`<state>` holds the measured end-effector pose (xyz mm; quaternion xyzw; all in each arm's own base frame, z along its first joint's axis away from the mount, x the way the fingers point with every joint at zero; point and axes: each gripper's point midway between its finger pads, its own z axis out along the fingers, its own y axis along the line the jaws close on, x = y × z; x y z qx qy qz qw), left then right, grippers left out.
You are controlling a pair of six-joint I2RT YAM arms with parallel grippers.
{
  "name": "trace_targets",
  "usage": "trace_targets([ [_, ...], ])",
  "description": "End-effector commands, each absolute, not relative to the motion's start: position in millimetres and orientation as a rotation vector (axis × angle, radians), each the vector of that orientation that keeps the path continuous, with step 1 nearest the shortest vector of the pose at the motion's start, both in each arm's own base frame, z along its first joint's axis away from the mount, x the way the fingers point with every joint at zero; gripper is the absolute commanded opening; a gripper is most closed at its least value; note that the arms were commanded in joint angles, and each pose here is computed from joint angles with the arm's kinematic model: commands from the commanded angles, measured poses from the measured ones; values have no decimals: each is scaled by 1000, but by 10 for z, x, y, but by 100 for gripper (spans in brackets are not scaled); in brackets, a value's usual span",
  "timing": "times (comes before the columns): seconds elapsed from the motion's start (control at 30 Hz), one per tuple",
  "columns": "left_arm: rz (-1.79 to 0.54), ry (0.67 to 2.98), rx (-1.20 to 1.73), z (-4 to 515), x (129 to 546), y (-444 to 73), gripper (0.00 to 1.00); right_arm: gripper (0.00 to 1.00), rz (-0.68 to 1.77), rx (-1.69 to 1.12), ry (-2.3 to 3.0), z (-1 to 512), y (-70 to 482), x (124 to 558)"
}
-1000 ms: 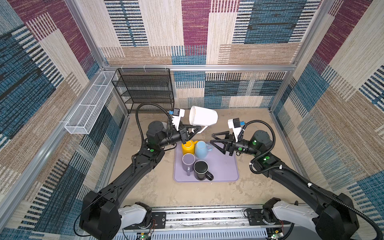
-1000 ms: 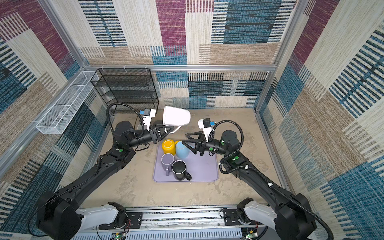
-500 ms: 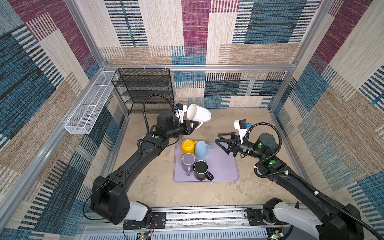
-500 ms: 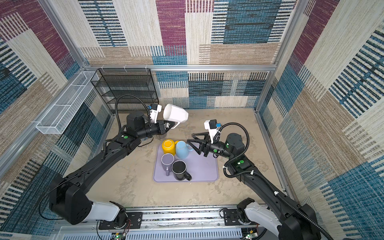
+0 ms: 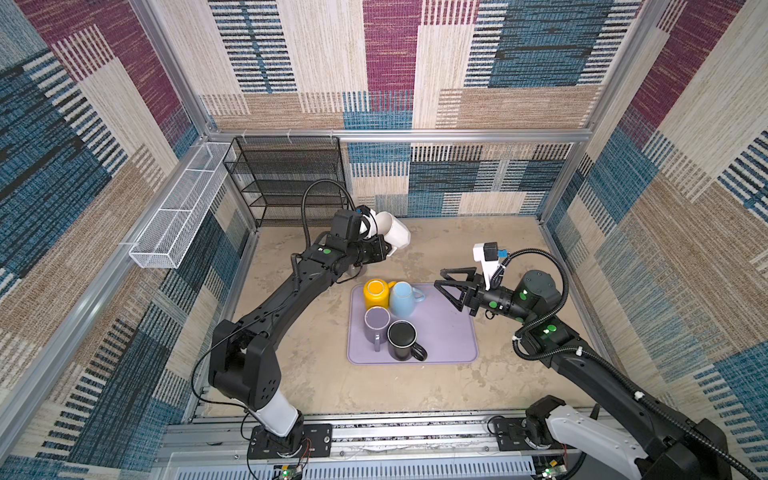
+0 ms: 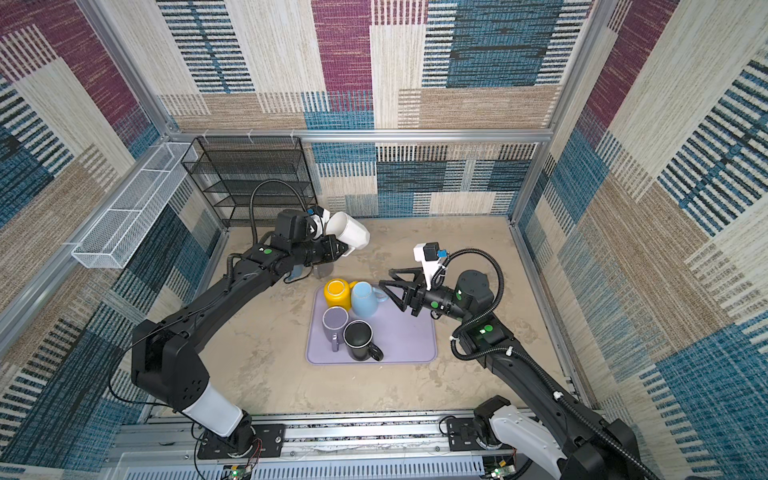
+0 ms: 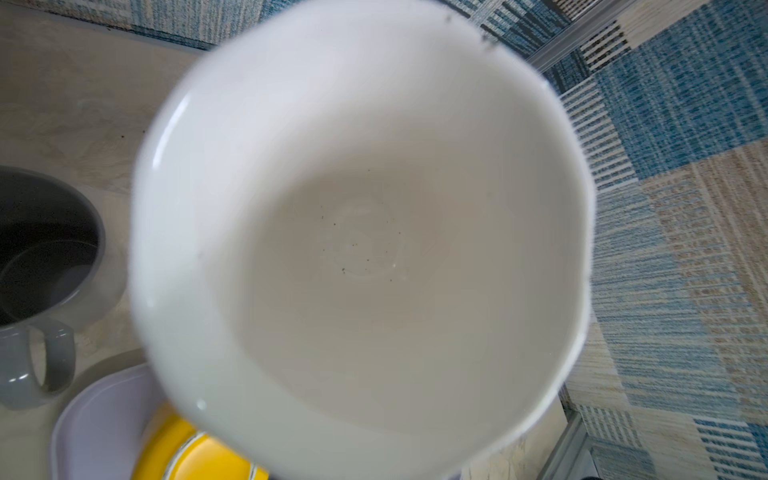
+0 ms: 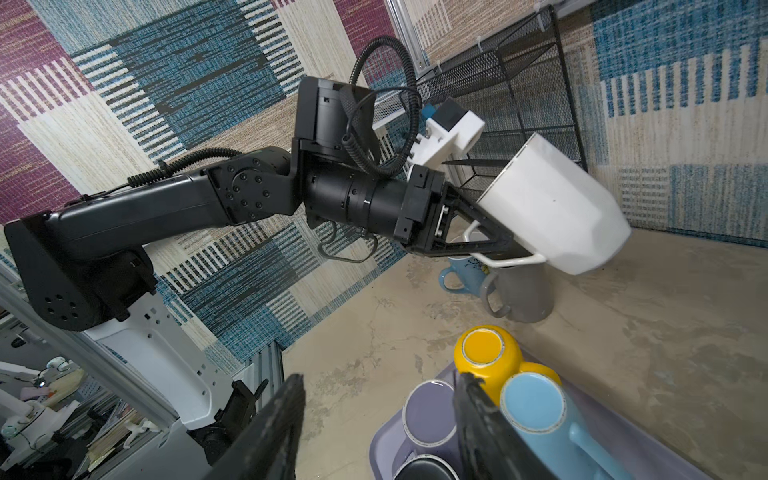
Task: Turn the mug right side up
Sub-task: 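Carry the white mug toward the grey mug with left gripper while right withdraws, then lower the upright white mug onto the table beside the grey mug with the left gripper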
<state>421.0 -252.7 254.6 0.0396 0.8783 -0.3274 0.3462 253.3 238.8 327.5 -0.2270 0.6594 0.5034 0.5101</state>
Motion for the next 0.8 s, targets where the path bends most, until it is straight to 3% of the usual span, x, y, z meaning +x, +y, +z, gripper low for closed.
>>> trace_targets([
  [0.0,-745,2290,123,2541,4311,-2466,0,60,1193,-537,1583,3267,2365,2553],
  [0.77,-207,2515,91,1742,4674,-2394,0,60,1186,-518,1599,3221,2324,2550],
])
